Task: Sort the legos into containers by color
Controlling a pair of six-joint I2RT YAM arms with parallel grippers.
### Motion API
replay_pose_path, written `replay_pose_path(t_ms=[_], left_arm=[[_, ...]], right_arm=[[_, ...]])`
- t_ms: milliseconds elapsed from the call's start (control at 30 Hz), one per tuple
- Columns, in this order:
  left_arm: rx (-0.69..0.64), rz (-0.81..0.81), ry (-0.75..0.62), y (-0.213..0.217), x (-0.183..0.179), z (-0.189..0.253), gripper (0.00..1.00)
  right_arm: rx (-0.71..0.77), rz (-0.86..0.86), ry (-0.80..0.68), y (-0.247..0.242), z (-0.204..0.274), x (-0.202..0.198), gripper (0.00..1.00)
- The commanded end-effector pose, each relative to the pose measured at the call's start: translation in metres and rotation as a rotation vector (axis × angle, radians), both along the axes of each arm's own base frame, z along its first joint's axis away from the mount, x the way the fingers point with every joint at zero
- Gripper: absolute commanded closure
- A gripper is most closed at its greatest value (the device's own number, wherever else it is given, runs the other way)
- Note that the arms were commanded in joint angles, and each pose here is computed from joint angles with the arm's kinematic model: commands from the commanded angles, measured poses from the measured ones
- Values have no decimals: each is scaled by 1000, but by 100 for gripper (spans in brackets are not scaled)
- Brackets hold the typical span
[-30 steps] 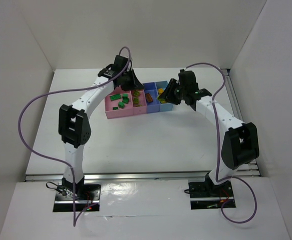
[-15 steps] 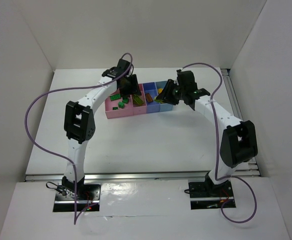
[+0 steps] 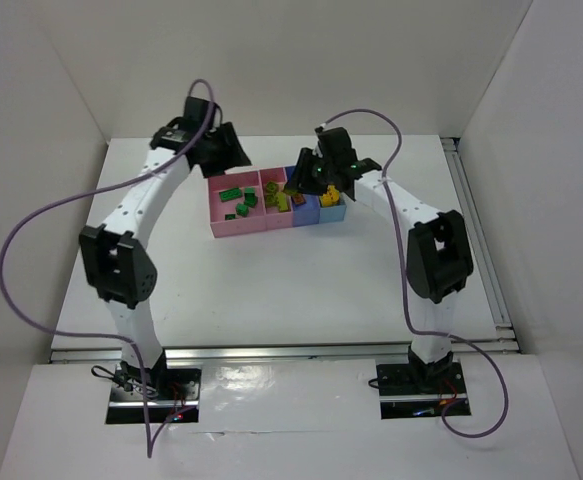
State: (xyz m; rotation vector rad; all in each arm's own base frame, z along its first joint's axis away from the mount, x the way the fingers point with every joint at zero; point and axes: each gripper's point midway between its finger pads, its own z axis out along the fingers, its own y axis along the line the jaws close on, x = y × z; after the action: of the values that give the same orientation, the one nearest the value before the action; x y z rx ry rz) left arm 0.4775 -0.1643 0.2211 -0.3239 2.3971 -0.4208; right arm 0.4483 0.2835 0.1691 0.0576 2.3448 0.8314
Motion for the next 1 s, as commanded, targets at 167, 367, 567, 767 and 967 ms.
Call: replay_pose_path(t_ms=[167, 367, 567, 767, 967], left_arm=[[-49, 150, -45, 73, -43, 27, 31], [-27, 169, -22, 94, -52, 19, 31], [44, 181, -22, 117, -53, 18, 31], [43, 164, -68, 119, -54, 31, 31], [46, 191, -122, 123, -61, 39, 31]], right_arm=[[-92, 47, -102, 37, -20, 65, 39], [-104, 31, -201, 37, 21, 72, 11], [-315, -318, -243, -56, 48, 57, 0], [-594, -822, -150, -184, 59, -7, 0], [-722, -913, -53, -224, 66, -50, 0]])
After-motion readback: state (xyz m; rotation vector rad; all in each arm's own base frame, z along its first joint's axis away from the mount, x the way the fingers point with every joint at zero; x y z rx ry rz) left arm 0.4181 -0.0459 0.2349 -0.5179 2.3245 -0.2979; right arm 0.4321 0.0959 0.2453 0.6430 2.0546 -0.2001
